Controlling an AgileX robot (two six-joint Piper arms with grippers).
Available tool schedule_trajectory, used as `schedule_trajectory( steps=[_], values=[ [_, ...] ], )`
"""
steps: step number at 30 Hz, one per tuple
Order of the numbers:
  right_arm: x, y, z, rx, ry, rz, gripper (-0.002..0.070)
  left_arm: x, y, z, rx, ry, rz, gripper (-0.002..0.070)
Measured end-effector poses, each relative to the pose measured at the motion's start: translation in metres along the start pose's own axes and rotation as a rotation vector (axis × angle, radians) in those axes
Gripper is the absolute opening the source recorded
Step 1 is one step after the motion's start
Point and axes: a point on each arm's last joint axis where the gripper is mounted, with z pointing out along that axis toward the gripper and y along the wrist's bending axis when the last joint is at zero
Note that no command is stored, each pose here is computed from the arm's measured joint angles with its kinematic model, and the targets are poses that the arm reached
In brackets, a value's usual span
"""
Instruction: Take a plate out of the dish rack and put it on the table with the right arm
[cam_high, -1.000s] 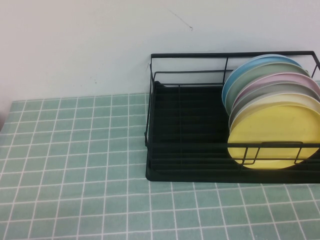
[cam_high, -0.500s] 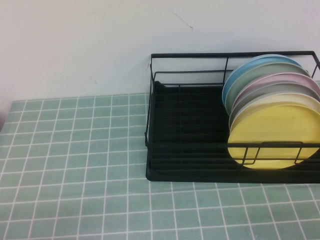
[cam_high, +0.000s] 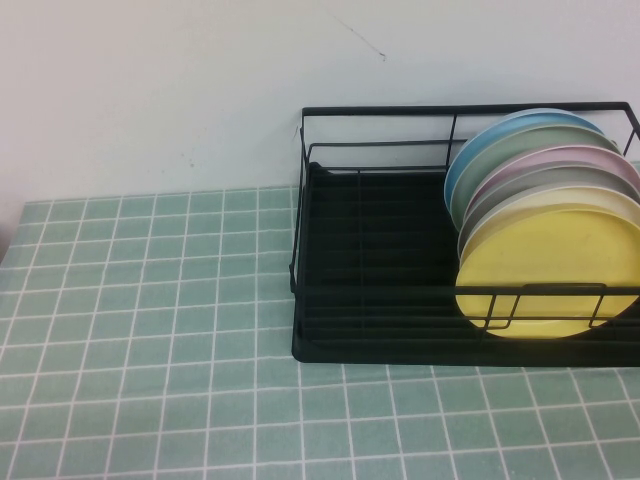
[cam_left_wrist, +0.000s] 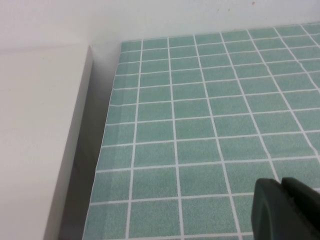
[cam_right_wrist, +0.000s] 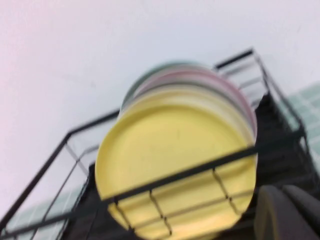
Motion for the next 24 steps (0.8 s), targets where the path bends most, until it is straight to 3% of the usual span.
schedule_trajectory(
  steps=[4, 11, 17, 24],
  values=[
    [-0.004, -0.001, 0.0, 0.009, -0.042, 0.01, -0.0001, 0.0, 0.0, 0.0, 0.0, 0.0, 0.0, -0.0003],
    [0.006, 0.006, 0.002, -0.04, 0.123, 0.035, -0.0001, 0.0, 0.0, 0.0, 0.0, 0.0, 0.0, -0.0003],
    [-0.042, 0.038, 0.025, -0.12, 0.322, -0.182, -0.0001, 0.0, 0.0, 0.0, 0.0, 0.0, 0.0, -0.0003],
    [-0.092, 0.058, 0.095, -0.237, 0.49, -0.529, -0.0001, 0.0, 0.0, 0.0, 0.0, 0.0, 0.0, -0.0003]
  ],
)
